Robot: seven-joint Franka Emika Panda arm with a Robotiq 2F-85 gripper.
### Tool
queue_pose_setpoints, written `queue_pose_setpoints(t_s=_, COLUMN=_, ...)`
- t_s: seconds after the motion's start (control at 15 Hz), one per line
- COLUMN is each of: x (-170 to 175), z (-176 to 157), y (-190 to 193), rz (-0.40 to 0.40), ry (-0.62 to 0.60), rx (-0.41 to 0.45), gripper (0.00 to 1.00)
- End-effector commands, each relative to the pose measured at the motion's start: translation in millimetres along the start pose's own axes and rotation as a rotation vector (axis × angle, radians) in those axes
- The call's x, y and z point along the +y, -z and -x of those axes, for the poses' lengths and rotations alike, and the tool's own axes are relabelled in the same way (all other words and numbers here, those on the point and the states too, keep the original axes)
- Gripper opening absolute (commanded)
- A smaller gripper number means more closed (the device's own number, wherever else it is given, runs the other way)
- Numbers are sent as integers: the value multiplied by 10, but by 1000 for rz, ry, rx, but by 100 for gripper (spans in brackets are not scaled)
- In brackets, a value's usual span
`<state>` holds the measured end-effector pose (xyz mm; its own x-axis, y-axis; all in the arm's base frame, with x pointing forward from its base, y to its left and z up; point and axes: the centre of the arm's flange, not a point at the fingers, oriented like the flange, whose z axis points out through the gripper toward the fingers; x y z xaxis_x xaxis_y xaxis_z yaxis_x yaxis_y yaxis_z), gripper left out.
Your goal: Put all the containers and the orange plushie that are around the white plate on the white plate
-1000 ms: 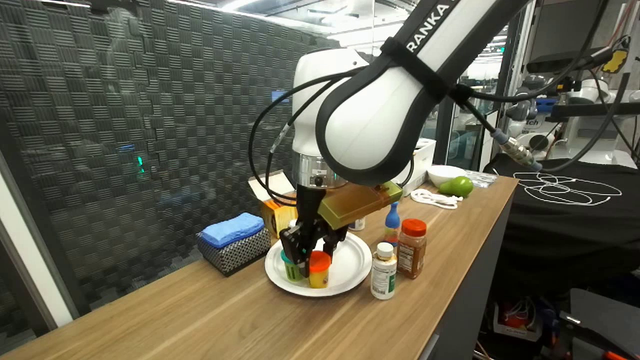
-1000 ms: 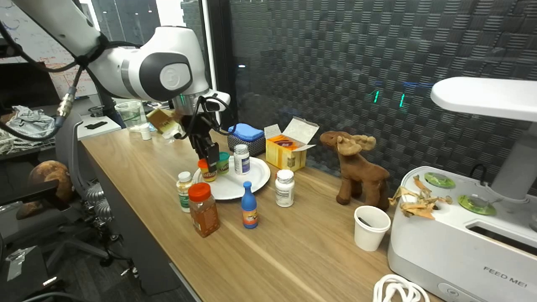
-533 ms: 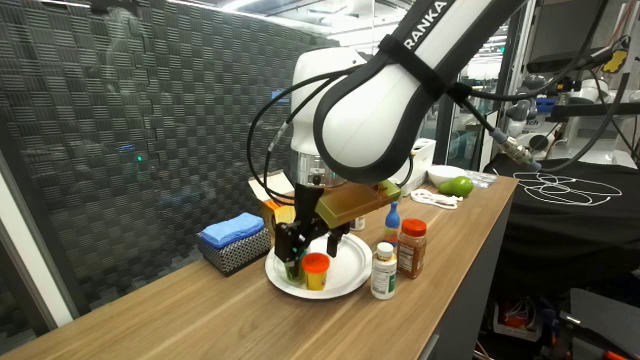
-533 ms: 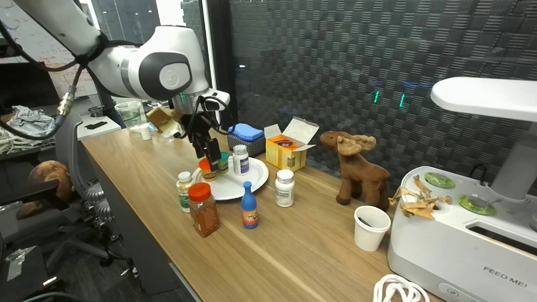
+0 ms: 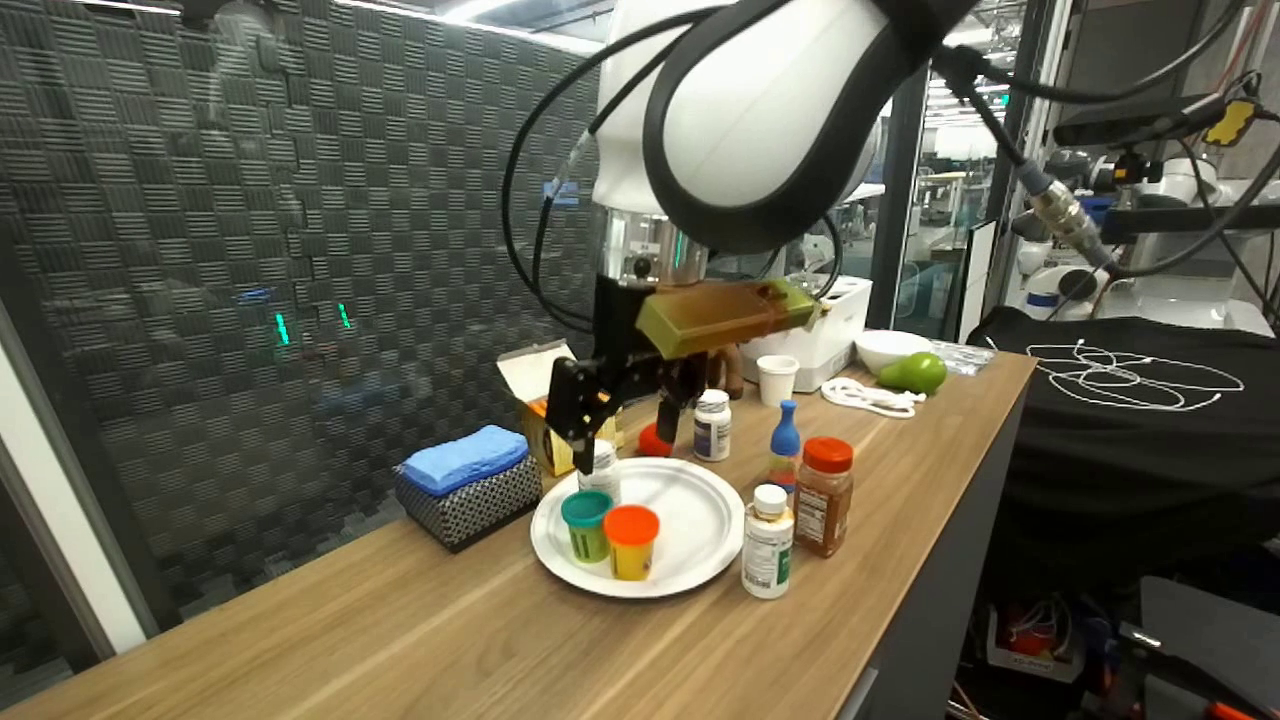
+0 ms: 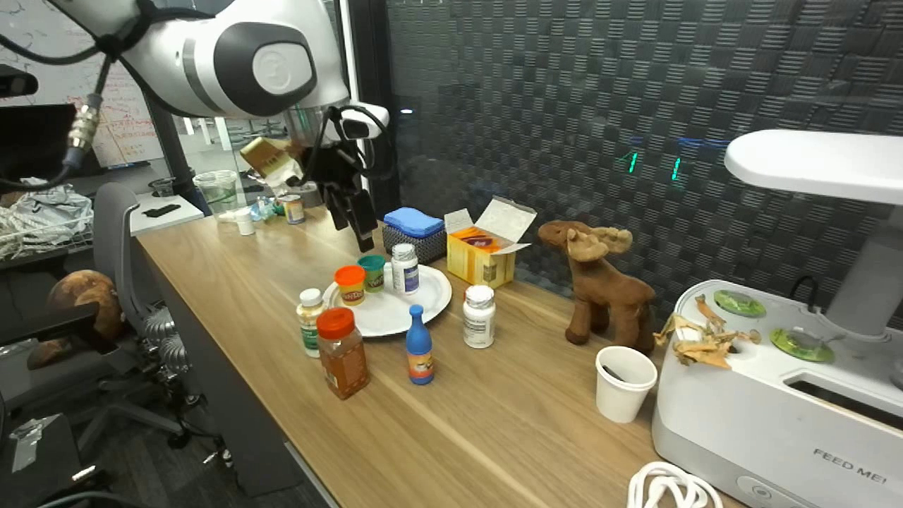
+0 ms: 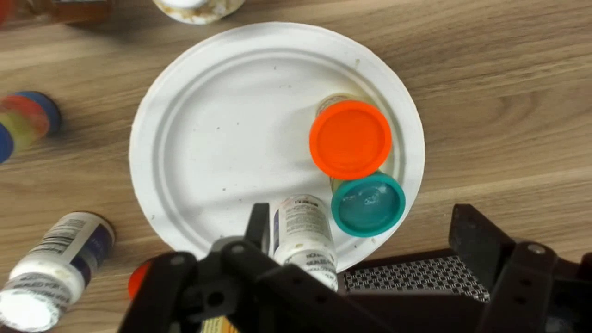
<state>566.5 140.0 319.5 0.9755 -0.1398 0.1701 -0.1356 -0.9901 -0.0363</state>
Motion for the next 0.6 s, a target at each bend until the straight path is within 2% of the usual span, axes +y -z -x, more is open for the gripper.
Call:
queue_pose_setpoints(t_s=0.0, x=292, z=37, y=445, rz=16, ry=-47, rx=25, gripper=100)
queue_pose_setpoints(t_s=0.2, x=567, z=-4, y=610, rz=22, ry=-116, rx=13, gripper=100)
queue_pose_setpoints(t_s=0.53, x=776, z=243, y=698, rz=13, ry=-172, rx=-63, gripper=100)
